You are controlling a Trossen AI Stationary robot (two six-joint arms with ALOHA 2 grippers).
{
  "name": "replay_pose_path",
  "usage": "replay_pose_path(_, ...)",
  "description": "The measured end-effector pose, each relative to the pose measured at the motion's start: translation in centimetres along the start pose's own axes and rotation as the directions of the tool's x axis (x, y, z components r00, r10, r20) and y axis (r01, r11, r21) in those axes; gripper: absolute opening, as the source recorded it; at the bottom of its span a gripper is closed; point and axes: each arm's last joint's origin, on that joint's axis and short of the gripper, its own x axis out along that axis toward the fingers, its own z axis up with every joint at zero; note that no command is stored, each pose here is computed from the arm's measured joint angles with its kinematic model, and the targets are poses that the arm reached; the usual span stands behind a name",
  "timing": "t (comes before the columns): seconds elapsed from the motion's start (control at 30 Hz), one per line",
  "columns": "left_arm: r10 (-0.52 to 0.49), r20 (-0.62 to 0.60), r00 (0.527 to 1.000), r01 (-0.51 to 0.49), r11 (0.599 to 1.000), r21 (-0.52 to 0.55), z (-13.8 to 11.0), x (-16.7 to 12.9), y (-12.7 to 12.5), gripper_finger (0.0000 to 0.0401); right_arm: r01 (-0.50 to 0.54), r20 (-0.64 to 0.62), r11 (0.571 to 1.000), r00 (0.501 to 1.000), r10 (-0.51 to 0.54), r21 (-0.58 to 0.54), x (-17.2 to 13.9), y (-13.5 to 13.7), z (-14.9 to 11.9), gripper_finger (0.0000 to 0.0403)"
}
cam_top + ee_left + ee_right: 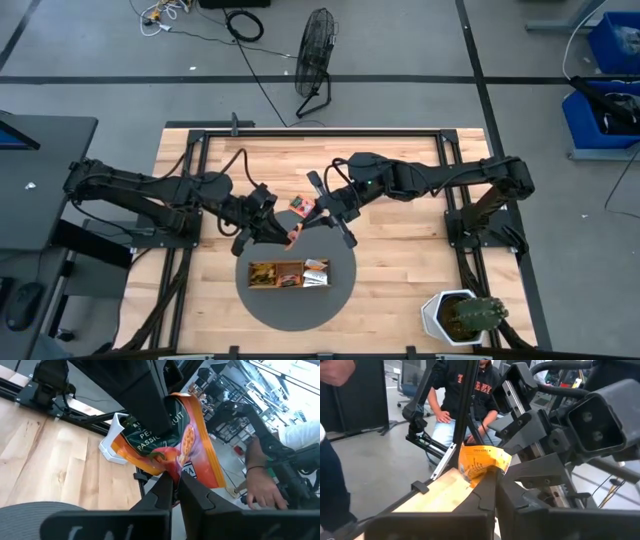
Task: Pick & Place Tea
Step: Put the orange tea bag into the middle section of the wooden organizer
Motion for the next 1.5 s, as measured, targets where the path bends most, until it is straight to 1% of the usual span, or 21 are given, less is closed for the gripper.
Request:
replay_pose_path(0.13,0.032,0.015,0.999,-0.033,0.999,0.01,0.0,0.0,0.1,0.0034,-0.006,-0.006,0.998,1.0,0.006,0.054,0.0,0.0,-0.1,0.0002)
replay_pose_path(0.23,0.067,0.038,0.997,-0.068,0.997,0.037,0.1,0.0,0.2,0.0049,0.002,-0.009,0.998,1.0,-0.002,0.056,-0.1,0.0,-0.1,0.0001)
replay_pose_path(0.33,0.079,0.043,0.996,-0.081,0.996,0.042,0.1,0.0,0.3,0.006,0.015,-0.012,0.998,1.0,-0.014,0.067,-0.1,-0.1,-0.1,0.0001)
replay_pose_path(0.43,0.101,0.045,0.994,-0.103,0.994,0.048,0.0,0.0,0.4,0.0069,0.023,-0.019,0.995,1.0,-0.021,0.097,-0.2,-0.3,-0.2,0.0001)
replay_pose_path(0.6,0.124,0.053,0.991,-0.127,0.99,0.06,0.0,-0.1,0.5,0.0078,0.065,-0.044,0.983,0.997,-0.058,0.174,-0.7,-0.5,-0.1,0.0)
replay_pose_path(0.67,0.128,0.053,0.99,-0.132,0.989,0.073,0.0,-0.1,0.5,0.0082,0.083,-0.057,0.983,0.996,-0.075,0.164,-0.8,-0.5,-0.1,0.0)
replay_pose_path(0.97,0.135,0.046,0.99,-0.138,0.988,0.075,-0.1,-0.1,0.6,0.0094,0.086,-0.073,0.983,0.994,-0.075,0.164,-1.4,-0.3,0.2,0.0)
replay_pose_path(1.13,0.141,0.035,0.989,-0.144,0.987,0.074,-0.2,-0.1,0.6,0.0104,0.105,-0.124,0.977,0.989,-0.083,0.186,-1.7,-0.1,0.0,0.0)
replay_pose_path(1.2,0.148,0.025,0.989,-0.15,0.986,0.075,-0.3,-0.2,0.6,0.011,0.122,-0.164,0.971,0.982,-0.089,0.207,-2.0,0.0,-0.2,0.0)
replay_pose_path(1.27,0.158,0.009,0.987,-0.158,0.984,0.086,-0.4,-0.5,0.6,0.0116,0.145,-0.207,0.957,0.974,-0.094,0.25,-2.3,0.2,-0.4,0.0)
replay_pose_path(1.33,0.171,0.002,0.985,-0.17,0.982,0.086,-0.3,-1.0,0.6,0.0122,0.182,-0.261,0.934,0.96,-0.101,0.307,-2.6,0.3,-0.7,0.0)
replay_pose_path(1.4,0.199,-0.002,0.98,-0.198,0.977,0.08,-0.2,-1.6,0.8,0.0127,0.224,-0.317,0.9,0.943,-0.103,0.374,-3.0,0.5,-1.1,0.0)
replay_pose_path(1.47,0.236,0.022,0.972,-0.237,0.968,0.081,0.1,-2.2,0.9,0.0131,0.285,-0.392,0.853,0.914,-0.105,0.438,-3.3,0.5,-1.3,0.0)
replay_pose_path(1.5,0.248,0.034,0.968,-0.25,0.964,0.095,0.2,-2.4,1.0,0.0133,0.312,-0.425,0.838,0.899,-0.107,0.448,-3.4,0.5,-1.3,0.0)
